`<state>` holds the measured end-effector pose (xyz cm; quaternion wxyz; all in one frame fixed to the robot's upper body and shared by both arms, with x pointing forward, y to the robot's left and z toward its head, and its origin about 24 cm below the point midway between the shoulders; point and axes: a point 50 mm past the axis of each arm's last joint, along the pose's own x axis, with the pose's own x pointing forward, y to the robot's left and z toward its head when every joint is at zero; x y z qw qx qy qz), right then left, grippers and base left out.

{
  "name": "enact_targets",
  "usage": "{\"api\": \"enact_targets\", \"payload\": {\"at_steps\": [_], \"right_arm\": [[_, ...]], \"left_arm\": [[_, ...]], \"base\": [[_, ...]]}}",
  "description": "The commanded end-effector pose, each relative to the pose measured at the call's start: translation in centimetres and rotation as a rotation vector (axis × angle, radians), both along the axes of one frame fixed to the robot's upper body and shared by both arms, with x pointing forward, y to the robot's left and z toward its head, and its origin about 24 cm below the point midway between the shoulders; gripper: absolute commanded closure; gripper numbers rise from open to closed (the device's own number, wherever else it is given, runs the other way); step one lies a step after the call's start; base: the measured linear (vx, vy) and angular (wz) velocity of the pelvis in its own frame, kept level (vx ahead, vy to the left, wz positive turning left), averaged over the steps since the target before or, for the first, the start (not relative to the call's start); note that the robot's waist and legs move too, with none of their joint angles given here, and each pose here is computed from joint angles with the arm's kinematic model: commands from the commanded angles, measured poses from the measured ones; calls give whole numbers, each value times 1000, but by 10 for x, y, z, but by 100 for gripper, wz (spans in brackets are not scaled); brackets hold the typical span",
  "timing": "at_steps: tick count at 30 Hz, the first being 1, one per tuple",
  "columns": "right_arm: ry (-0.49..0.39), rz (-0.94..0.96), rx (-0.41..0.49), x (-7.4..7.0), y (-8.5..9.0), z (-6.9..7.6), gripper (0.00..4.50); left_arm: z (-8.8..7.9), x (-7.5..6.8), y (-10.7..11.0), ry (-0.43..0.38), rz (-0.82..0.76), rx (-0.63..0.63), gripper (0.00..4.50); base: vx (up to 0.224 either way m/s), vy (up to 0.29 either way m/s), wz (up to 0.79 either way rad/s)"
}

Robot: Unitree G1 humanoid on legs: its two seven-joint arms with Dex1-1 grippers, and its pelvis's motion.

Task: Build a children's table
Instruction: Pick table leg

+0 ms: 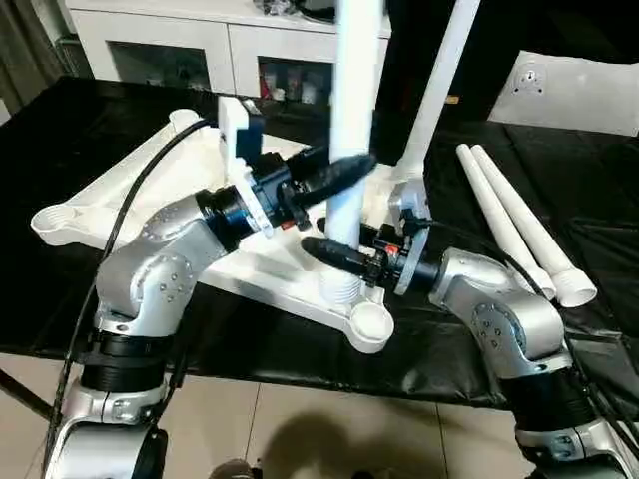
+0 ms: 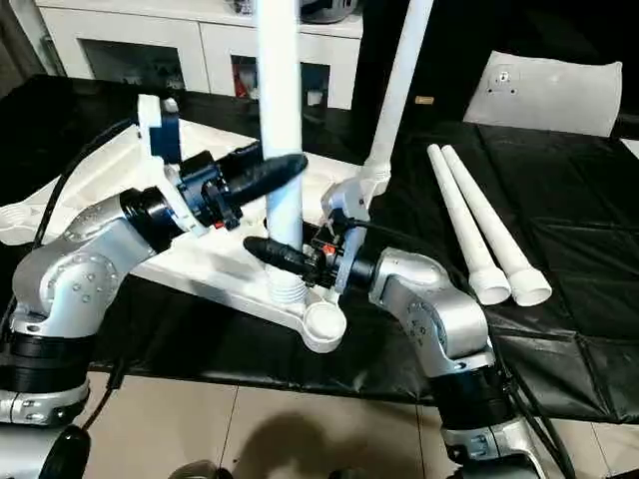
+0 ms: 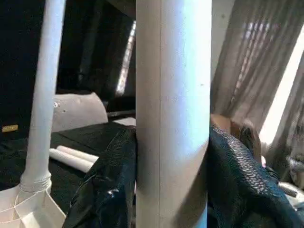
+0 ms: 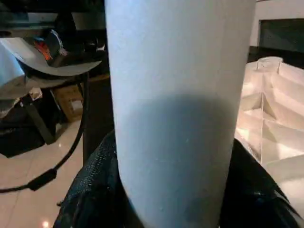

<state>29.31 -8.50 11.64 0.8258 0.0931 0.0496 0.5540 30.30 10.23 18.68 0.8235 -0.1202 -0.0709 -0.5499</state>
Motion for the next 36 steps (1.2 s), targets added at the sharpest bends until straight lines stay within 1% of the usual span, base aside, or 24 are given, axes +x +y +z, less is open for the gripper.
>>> {"api": "enact_targets", "payload": {"at_steps": [1, 4, 6, 8, 11, 13, 17, 18, 19, 20, 22, 25, 34, 36], "right_arm": [[-49, -23, 29, 3, -7, 10, 260], [-52, -24, 26, 3, -7, 10, 260], [-57, -29, 25, 3, -8, 11, 260], [-62, -36, 20, 4, -8, 11, 260], [-65, -43, 13, 5, -9, 12, 260], [-57, -50, 13, 6, -9, 13, 260], [-50, -54, 18, 6, -9, 14, 260], [-37, -57, 21, 7, -9, 14, 260], [-19, -61, 24, 7, -9, 13, 205], [-16, -61, 25, 7, -9, 13, 191], [4, -63, 31, 8, -10, 13, 184], [13, -66, 32, 8, -11, 14, 148], [49, -71, 1, 14, -19, 22, 142], [66, -38, -23, 15, -21, 22, 142]], "left_arm": [[-11, 0, 2, 25, 13, 59, 270], [-11, 4, 4, 58, 45, 19, 270], [-8, 10, 7, 122, 99, -41, 270], [-7, 16, 9, 167, 148, -74, 270], [-6, 22, 11, 195, 198, -88, 270], [-6, 24, 11, 186, 226, -64, 270], [-6, 24, 10, 191, 235, -57, 270], [-6, 24, 10, 193, 239, -53, 270], [-6, 24, 10, 195, 246, -47, 270], [-5, 24, 10, 194, 247, -46, 270], [-4, 25, 10, 184, 251, -34, 270], [-2, 24, 9, 174, 249, -24, 270], [3, 22, 6, 152, 211, 1, 270], [4, 19, 2, 146, 154, 0, 270]], "base": [[0, 0, 0], [0, 0, 0], [0, 0, 0], [0, 0, 0], [0, 0, 0], [0, 0, 0], [0, 0, 0], [0, 0, 0], [0, 0, 0], [0, 0, 0], [0, 0, 0], [0, 0, 0], [0, 0, 0], [0, 0, 0]]}}
